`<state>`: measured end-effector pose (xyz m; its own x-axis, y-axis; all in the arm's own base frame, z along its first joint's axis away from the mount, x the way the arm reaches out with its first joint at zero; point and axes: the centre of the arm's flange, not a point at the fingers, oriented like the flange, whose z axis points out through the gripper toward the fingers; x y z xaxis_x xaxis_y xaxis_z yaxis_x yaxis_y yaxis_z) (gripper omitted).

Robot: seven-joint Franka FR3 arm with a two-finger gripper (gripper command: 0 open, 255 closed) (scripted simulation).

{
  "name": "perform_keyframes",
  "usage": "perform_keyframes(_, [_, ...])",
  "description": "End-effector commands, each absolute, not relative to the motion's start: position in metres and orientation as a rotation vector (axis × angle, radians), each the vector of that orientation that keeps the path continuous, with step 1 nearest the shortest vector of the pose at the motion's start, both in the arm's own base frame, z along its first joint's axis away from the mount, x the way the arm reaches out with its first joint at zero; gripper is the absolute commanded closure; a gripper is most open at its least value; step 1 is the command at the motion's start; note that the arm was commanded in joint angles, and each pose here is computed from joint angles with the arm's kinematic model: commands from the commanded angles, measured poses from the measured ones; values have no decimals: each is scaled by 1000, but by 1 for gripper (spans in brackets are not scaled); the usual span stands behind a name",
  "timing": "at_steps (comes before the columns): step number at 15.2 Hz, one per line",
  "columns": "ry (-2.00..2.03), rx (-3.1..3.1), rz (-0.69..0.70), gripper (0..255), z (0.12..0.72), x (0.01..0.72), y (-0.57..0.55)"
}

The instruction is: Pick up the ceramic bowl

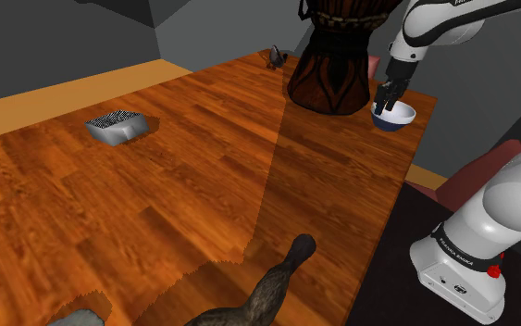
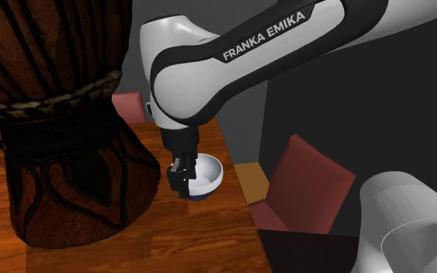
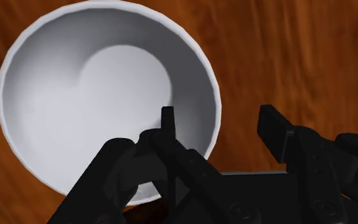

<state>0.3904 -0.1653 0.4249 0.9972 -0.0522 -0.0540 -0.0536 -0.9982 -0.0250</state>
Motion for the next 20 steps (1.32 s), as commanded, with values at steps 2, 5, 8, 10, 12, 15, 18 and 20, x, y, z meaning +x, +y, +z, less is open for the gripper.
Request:
perform_keyframes(2, [83,-3113,83,255,424,390,-165])
perform_keyframes(5, [83,-3113,83,255,424,390,-165])
perform_keyframes(8, [83,-3113,83,255,424,390,-165])
perform_keyframes(10, [82,-3113,83,255,429,391,-165])
perform_keyframes(12, [82,-3113,83,255,440,391,-165])
perform_keyframes(15, [82,-3113,83,255,456,391,-165])
perform_keyframes(18, [82,-3113,83,255,472,391,-165])
perform_keyframes(20, [82,-3113,83,255,482,391,-165])
